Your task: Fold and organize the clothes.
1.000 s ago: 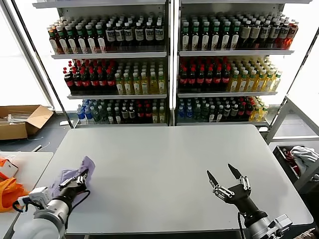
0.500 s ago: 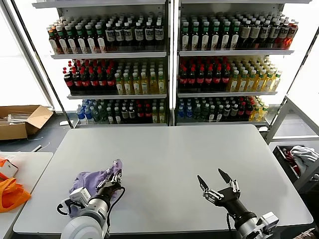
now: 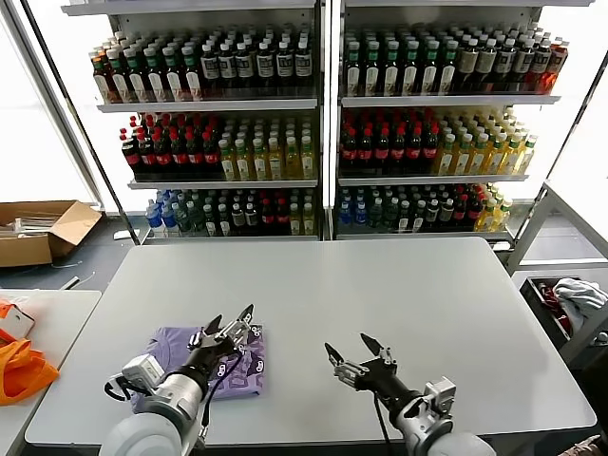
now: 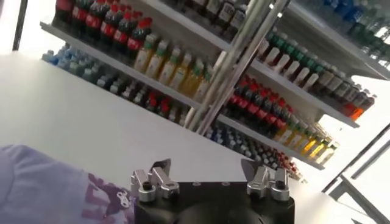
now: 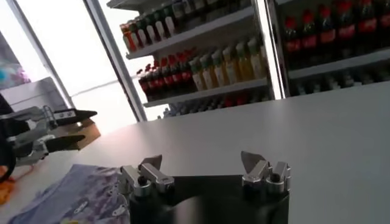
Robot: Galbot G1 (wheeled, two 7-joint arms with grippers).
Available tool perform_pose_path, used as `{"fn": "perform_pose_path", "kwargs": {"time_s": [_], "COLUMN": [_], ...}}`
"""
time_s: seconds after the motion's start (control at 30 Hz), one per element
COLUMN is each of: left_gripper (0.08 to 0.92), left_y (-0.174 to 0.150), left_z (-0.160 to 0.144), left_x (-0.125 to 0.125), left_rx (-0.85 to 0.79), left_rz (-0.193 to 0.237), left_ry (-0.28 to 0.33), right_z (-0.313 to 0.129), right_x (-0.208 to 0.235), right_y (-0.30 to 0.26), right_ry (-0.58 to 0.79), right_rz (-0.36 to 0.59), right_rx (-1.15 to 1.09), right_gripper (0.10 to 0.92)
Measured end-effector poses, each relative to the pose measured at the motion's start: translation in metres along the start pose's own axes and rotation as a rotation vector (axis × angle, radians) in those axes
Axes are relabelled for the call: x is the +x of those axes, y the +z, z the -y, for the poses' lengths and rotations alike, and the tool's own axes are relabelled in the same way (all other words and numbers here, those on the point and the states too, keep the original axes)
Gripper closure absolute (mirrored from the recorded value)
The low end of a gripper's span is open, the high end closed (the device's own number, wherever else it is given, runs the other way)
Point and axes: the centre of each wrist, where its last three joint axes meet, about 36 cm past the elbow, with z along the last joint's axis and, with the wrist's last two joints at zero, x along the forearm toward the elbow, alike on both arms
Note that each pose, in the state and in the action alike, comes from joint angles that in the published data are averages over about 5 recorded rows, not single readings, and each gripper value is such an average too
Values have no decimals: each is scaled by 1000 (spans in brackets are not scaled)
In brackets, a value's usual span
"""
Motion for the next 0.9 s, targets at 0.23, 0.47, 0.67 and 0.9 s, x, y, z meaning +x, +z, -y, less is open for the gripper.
{"fn": "perform_pose_path", "kwargs": {"time_s": [0.23,0.47,0.67,0.9], "left_gripper": [177,177,177,177], "left_y": [-21,-33,-42,-47], "left_z": [-42,-62,-73,-80], "left_x": [0,4,5,7], "left_rx": [-145,-213,-247,-262], "left_rz": [65,99,117,119], "left_ry": [-48,-75,-99,-121], "right_z": [-27,-48,-56,-61], "right_x": [-59,-107,-130,-138], "right_y": [12,23,28,29], "right_ry": [-94,-138,-151,-164], "right_rz": [-115,-200,-244,-262], "right_rx": [-43,-23,-4,11], "right_gripper": [200,212,358,566]}}
